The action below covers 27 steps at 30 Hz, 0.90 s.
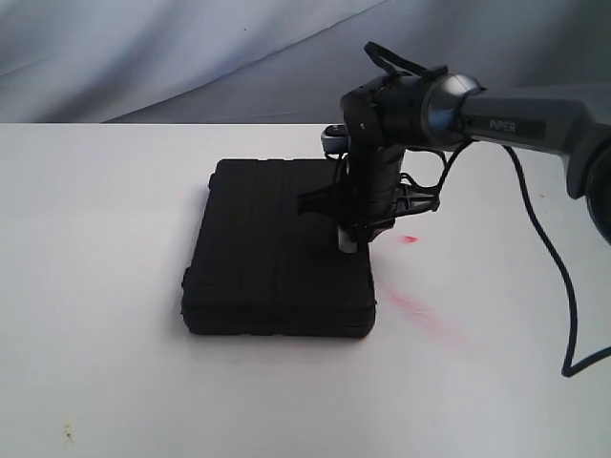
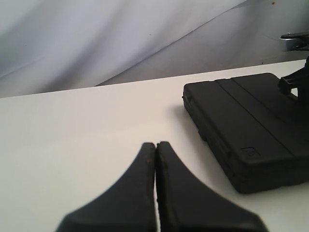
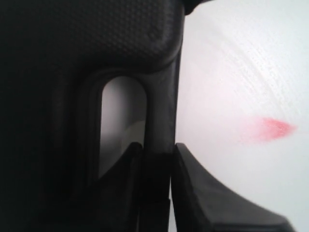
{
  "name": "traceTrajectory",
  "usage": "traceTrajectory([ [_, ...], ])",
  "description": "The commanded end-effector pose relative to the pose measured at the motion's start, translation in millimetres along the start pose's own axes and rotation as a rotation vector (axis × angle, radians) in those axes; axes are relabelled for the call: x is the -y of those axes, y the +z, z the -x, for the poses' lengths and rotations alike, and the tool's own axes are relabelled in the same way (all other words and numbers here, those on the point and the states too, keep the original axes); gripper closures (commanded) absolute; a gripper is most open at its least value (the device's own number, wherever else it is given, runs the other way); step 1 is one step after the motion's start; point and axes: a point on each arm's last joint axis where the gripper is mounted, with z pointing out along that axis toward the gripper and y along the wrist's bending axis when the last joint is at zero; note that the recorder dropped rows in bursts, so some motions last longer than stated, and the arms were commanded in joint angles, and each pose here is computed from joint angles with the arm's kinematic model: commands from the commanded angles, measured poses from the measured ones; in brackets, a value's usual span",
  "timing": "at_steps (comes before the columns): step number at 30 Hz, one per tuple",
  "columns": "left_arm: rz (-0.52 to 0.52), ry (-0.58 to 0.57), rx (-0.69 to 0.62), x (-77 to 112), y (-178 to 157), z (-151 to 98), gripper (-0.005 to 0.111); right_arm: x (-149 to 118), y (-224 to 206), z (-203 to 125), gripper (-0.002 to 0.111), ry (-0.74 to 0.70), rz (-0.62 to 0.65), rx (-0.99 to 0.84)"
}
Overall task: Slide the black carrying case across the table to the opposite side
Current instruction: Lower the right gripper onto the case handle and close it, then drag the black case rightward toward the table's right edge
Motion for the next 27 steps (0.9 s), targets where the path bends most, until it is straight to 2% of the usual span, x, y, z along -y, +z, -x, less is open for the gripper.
traceTrajectory([
  [1,0.004,-0.004,0.013,-0.2,0,0,0.107,14,0,1,0.108,-0.052,-0.06,-0.039],
  [5,0.004,-0.004,0.013,-0.2,0,0,0.107,24,-2,-2,0.108,-0.044,-0.068,-0.044],
  [15,0.004,-0.004,0.013,-0.2,0,0,0.107,87,0,-27,0.108,-0.002,-0.076,-0.024],
  [20,0.004,-0.004,0.013,-0.2,0,0,0.107,109,-14,-27,0.108,0.014,-0.093,-0.017],
  [27,0.004,-0.004,0.013,-0.2,0,0,0.107,138,-10,-34,0.108,0.004,-0.116,-0.049],
])
